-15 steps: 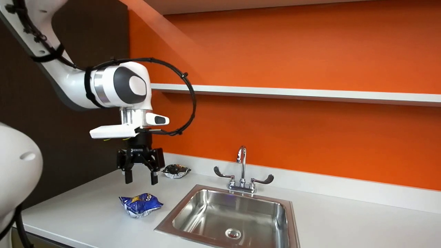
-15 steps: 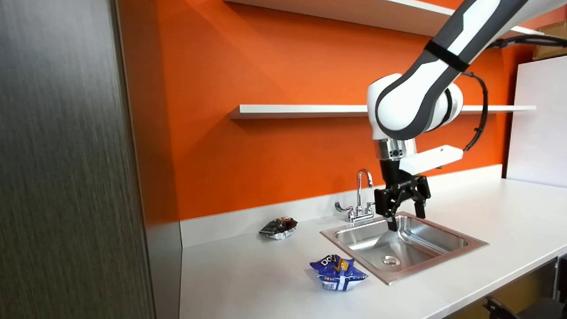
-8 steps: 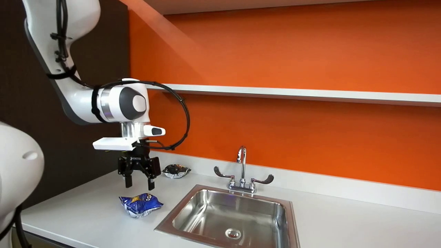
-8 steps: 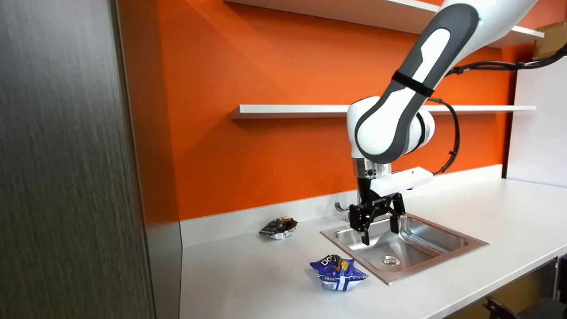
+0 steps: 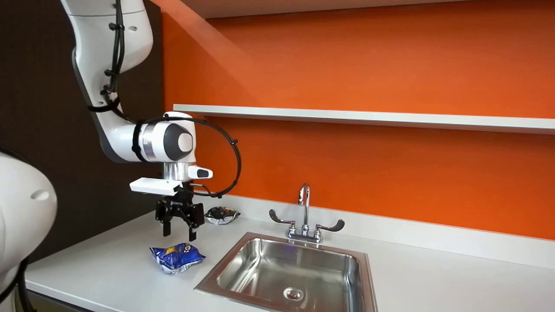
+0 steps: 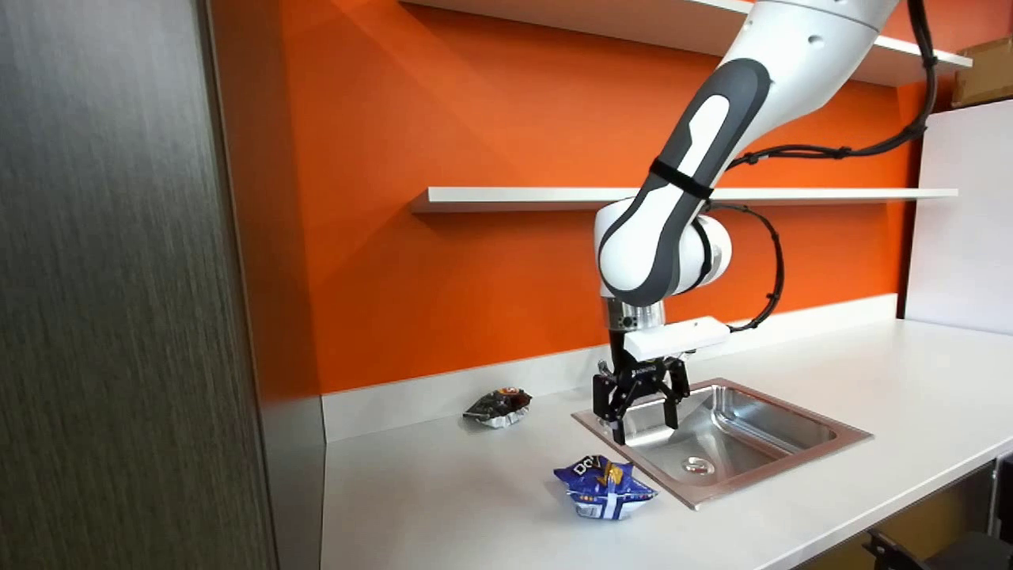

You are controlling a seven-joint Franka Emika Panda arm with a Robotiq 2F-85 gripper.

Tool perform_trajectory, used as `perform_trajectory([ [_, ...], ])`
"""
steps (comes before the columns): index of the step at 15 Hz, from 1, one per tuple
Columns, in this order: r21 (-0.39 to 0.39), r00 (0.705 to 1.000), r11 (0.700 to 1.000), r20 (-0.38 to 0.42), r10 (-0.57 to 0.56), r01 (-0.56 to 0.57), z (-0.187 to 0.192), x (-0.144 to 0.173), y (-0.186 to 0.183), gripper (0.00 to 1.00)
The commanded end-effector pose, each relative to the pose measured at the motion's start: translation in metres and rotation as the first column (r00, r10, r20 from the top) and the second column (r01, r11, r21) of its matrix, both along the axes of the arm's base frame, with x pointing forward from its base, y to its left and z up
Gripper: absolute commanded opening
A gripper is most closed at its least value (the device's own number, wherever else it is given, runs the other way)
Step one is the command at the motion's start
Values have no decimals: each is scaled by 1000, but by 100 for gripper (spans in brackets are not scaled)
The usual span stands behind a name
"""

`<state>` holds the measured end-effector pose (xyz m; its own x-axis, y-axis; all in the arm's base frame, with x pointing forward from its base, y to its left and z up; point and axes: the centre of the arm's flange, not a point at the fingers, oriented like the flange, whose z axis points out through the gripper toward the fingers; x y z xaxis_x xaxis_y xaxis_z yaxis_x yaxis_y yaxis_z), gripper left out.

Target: Pick up the blue object from the counter and put it on the shelf

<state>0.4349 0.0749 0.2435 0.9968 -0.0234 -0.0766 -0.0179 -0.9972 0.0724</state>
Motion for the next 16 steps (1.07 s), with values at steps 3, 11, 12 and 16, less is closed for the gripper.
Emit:
perform_trajectory([
  [3,37,1000,999,-25,-13,14,-16,24,28,100],
  [11,54,999,998,-51,-19,22,-39,34,40,100],
  [12,53,998,998,-55,-21,24,-42,35,38,100],
  [16,52,998,998,-62,-31,34,-52,41,36,100],
])
